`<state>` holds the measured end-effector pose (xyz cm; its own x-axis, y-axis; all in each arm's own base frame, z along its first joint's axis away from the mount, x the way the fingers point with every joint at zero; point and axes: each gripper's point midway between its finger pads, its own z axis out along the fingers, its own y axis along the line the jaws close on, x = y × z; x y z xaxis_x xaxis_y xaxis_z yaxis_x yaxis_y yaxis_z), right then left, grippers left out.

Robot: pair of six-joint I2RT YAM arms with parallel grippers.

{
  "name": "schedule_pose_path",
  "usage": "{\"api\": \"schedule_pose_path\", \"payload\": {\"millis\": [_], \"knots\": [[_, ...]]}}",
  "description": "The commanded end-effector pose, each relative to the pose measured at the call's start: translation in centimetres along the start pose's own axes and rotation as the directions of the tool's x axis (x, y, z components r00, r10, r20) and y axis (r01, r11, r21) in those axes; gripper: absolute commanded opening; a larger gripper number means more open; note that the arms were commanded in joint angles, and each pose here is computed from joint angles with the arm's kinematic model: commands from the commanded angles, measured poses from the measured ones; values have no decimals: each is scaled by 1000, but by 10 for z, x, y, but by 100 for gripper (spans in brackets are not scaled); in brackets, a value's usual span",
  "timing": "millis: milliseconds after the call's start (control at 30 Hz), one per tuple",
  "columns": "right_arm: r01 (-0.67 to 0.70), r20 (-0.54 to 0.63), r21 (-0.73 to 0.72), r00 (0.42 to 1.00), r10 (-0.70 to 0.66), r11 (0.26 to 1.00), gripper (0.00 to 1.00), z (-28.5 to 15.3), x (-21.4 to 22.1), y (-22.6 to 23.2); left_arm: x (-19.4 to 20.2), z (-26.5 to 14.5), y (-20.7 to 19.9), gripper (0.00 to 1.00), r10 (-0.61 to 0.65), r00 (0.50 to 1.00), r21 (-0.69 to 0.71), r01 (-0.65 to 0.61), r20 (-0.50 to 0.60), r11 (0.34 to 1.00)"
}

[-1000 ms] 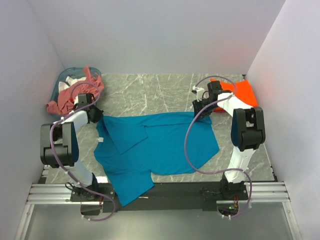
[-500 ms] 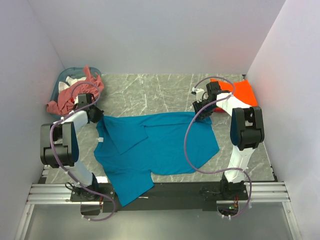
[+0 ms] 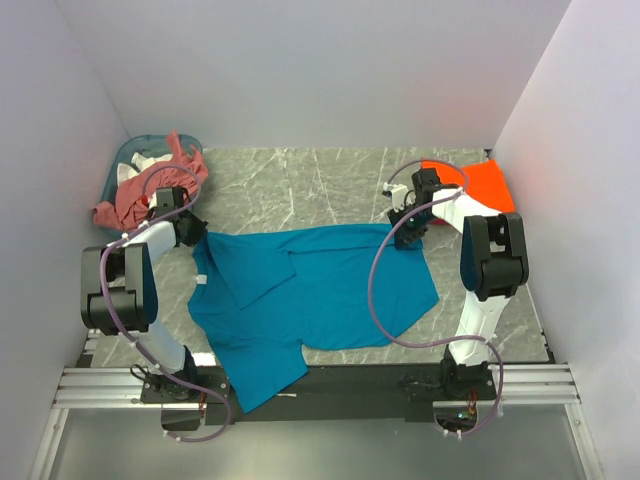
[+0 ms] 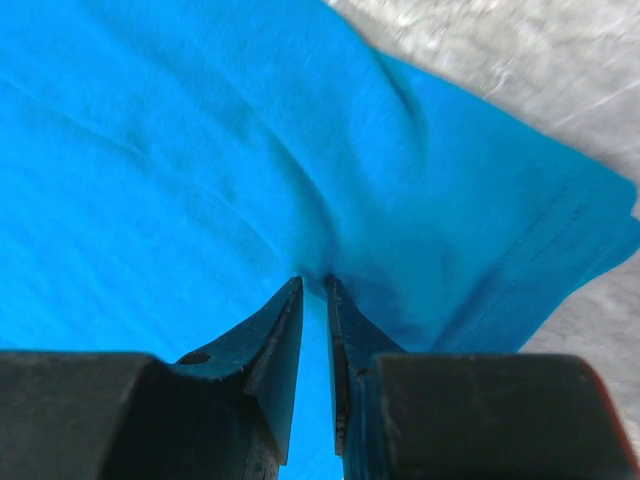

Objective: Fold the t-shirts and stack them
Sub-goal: Fold the tshirt

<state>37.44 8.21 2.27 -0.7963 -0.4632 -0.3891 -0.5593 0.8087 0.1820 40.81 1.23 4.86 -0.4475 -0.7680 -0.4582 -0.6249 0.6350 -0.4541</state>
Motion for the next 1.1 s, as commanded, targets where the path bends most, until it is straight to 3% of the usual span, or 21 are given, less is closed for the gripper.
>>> {"api": "schedule_pose_path", "payload": {"millis": [0,233,367,600,800,900,1067], "knots": [[32,-3,-11,999,-32,999,22,-5,3,6,-13,-2,-15,0,14,1000,42,-15,23,999],[46,-18,-7,999,-46,999,22,-7,12,6,-15,-4,-17,0,21,999,47,-23,29,999],[47,35,-20,998,-47,999,25,-26,5,10,-17,-6,-19,0,25,999,52,-27,33,998],[3,195,-70,981,11,998,44,-74,-1,22,-18,-8,-19,0,29,999,54,-31,36,998],[-129,221,-39,966,134,991,45,-74,15,-13,-20,-13,-26,1,42,998,81,-45,37,996],[-122,227,-31,966,126,992,45,-72,10,-23,-23,-23,-32,9,52,997,115,-58,56,992],[-118,224,-23,967,120,993,45,-64,-9,-43,-31,-51,-46,32,46,994,192,-65,102,979]]}}
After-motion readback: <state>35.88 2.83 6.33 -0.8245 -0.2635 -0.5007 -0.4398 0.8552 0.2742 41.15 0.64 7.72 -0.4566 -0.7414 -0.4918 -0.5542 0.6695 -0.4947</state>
